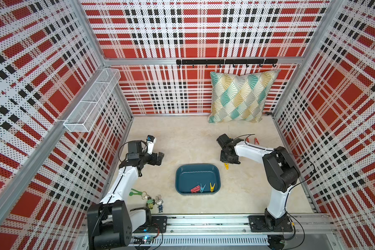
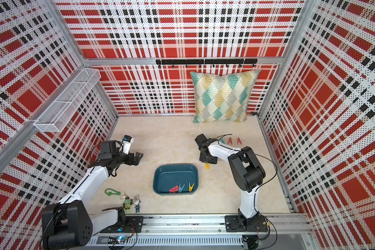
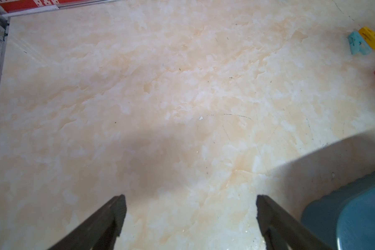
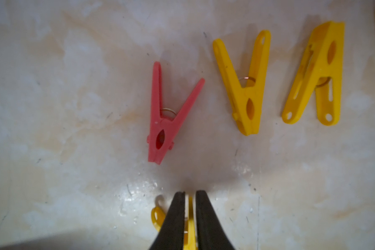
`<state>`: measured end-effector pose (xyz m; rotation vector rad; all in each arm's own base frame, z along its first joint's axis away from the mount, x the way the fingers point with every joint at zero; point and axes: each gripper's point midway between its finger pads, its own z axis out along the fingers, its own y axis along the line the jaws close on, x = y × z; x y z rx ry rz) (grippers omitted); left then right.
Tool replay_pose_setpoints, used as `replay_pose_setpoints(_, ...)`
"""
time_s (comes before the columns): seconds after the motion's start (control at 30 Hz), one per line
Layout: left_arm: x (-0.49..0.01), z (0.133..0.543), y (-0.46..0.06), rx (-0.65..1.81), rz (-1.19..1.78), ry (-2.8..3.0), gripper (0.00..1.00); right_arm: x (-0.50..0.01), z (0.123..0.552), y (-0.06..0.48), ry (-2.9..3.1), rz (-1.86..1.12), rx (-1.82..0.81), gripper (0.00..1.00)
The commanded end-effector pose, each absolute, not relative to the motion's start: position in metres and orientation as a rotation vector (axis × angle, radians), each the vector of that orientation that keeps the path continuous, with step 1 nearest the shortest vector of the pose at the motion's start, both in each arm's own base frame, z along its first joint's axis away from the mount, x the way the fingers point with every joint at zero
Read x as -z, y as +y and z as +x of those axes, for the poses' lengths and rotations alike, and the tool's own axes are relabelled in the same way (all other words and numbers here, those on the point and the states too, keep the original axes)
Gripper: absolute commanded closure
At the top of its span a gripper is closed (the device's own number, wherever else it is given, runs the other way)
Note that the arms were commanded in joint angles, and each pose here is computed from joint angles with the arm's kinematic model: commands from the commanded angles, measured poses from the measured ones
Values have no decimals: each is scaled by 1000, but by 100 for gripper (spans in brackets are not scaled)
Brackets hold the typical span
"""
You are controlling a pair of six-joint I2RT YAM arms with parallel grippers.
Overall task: Take the clothespins out of the storage box
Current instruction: Place the clothespin at the center of the board.
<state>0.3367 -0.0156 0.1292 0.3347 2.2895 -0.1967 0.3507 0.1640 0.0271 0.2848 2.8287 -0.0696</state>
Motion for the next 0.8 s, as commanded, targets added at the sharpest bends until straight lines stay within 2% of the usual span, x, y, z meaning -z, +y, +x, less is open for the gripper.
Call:
replay_pose_setpoints(0.0, -134, 337, -20, 209, 359, 2263, 0, -41, 358, 165, 2796, 296, 42, 77)
replay_pose_setpoints(0.37, -131, 335, -53, 191, 518, 2251, 1, -105, 362, 168, 2656, 233, -91, 65)
replay_pose_setpoints(0.57, -123, 332, -96, 181, 730, 2239, 5, -132, 351, 190, 2584, 86, -314, 65)
replay_pose_setpoints(0.77, -101, 310, -141, 236, 1006, 2239, 11, -137, 333, 186, 2550, 30, -329, 67)
